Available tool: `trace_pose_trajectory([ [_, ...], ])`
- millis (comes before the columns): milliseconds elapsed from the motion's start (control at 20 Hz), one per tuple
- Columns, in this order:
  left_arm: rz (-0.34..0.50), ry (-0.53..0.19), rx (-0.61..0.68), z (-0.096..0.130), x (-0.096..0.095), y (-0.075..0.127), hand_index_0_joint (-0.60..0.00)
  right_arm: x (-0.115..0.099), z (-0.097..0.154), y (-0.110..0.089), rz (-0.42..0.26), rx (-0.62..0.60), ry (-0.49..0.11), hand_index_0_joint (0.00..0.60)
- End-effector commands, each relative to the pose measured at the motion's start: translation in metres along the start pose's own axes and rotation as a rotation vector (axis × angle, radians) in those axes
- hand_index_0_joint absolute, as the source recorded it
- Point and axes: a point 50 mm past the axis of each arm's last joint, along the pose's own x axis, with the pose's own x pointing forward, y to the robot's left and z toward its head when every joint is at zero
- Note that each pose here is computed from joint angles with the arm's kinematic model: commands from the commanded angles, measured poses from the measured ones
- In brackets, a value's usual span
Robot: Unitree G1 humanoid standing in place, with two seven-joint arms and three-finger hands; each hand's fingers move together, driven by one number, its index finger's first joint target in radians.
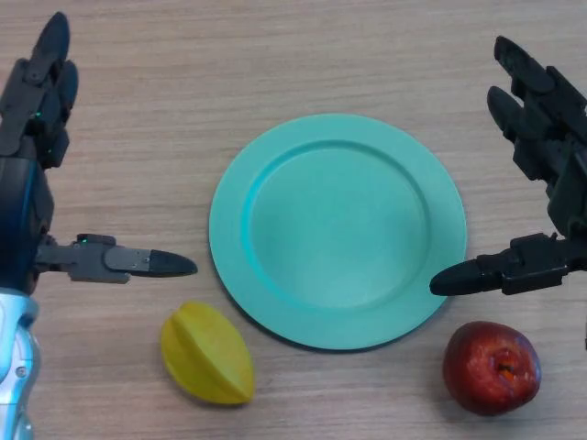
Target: Pick up the yellow starfruit and place it on the plate
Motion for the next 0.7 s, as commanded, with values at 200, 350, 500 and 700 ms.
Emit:
trace_pose_trajectory([
  [200, 0.012, -0.178, 0.020, 0.030, 0.001, 0.018, 0.000, -0.001, 0.034, -0.007, -0.050, -0.075, -0.250, 0.000],
  [350, 0.016, -0.178, 0.032, 0.031, 0.002, 0.021, 0.000, 0.000, 0.034, -0.006, -0.052, -0.072, -0.259, 0.000],
  [500, 0.038, -0.203, 0.051, 0.035, 0.000, 0.022, 0.000, 0.000, 0.035, -0.004, -0.050, -0.067, -0.260, 0.000],
  [700, 0.020, -0.178, 0.042, 0.042, -0.011, 0.020, 0.000, 0.000, 0.035, -0.003, -0.052, -0.063, -0.246, 0.000],
])
